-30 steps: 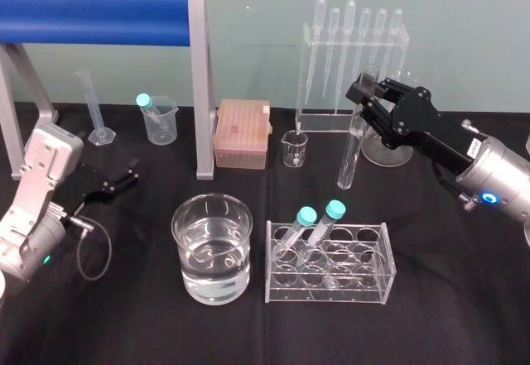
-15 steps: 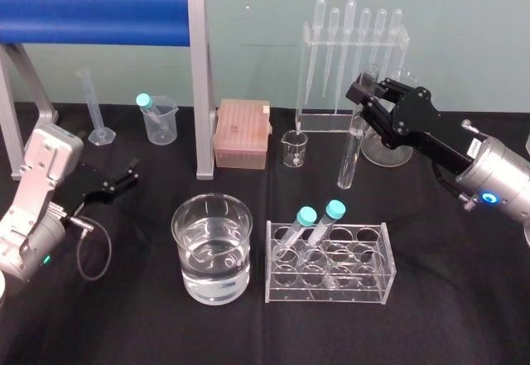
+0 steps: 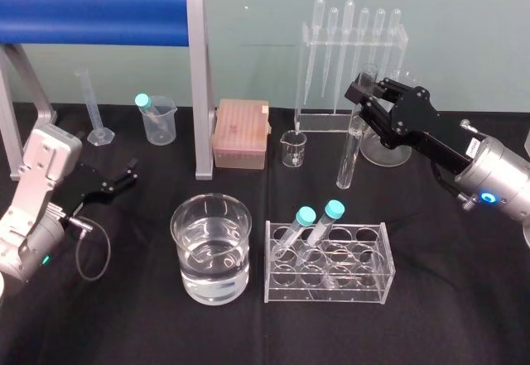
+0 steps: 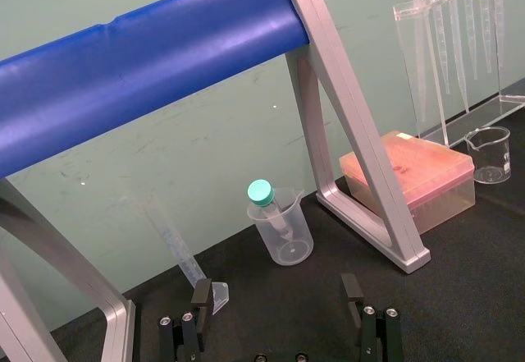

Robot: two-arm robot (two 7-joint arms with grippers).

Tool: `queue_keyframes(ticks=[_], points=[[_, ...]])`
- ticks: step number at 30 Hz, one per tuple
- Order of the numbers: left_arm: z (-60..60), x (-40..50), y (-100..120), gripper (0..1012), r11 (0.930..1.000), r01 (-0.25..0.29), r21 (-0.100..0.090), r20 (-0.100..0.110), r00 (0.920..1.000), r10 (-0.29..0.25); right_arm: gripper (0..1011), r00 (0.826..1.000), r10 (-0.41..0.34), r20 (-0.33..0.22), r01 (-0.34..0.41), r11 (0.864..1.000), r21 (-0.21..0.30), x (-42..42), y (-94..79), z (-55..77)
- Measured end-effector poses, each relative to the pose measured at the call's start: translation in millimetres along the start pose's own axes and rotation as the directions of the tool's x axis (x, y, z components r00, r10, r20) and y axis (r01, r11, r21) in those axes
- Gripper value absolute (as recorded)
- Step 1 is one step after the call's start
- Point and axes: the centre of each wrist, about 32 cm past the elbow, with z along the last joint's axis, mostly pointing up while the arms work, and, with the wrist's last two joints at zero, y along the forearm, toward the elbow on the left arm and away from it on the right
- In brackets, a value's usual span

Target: Hold the test tube with one hand and immerse one end into the beaker, then return it to the test tube rack.

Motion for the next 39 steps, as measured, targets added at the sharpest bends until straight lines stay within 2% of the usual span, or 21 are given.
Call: queue_keyframes(ticks=[14,22,25,29,32,34,36,37,39], points=[[0.0,0.0,0,1000,1.0000,0.000,0.000,0.000,1.0000,0.000,227,1.000,0.002,0.002,-0.002,1.000,0.001,0.5,1.1,0.9],[0.0,0.0,0,1000,1.0000,0.000,0.000,0.000,1.0000,0.000,227,0.995,0.097,0.021,-0.098,0.994,0.041,2.5,27.6,10.9],[0.0,0.0,0,1000,1.0000,0.000,0.000,0.000,1.0000,0.000,227,0.984,0.176,0.021,-0.177,0.982,0.058,0.8,46.9,13.6],[0.0,0.0,0,1000,1.0000,0.000,0.000,0.000,1.0000,0.000,227,0.968,0.249,0.011,-0.249,0.966,0.071,-2.8,64.4,13.6],[0.0,0.0,0,1000,1.0000,0.000,0.000,0.000,1.0000,0.000,227,0.942,0.335,-0.003,-0.334,0.939,0.083,-9.4,85.9,12.6],[0.0,0.0,0,1000,1.0000,0.000,0.000,0.000,1.0000,0.000,226,0.929,0.369,-0.010,-0.367,0.926,0.085,-12.8,94.2,11.6],[0.0,0.0,0,1000,1.0000,0.000,0.000,0.000,1.0000,0.000,227,0.907,0.421,-0.022,-0.418,0.904,0.087,-18.6,107.2,9.1],[0.0,0.0,0,1000,1.0000,0.000,0.000,0.000,1.0000,0.000,227,0.907,0.421,-0.022,-0.418,0.904,0.087,-18.6,107.2,9.1],[0.0,0.0,0,1000,1.0000,0.000,0.000,0.000,1.0000,0.000,227,0.890,0.454,-0.033,-0.450,0.889,0.090,-22.8,114.9,6.9]])
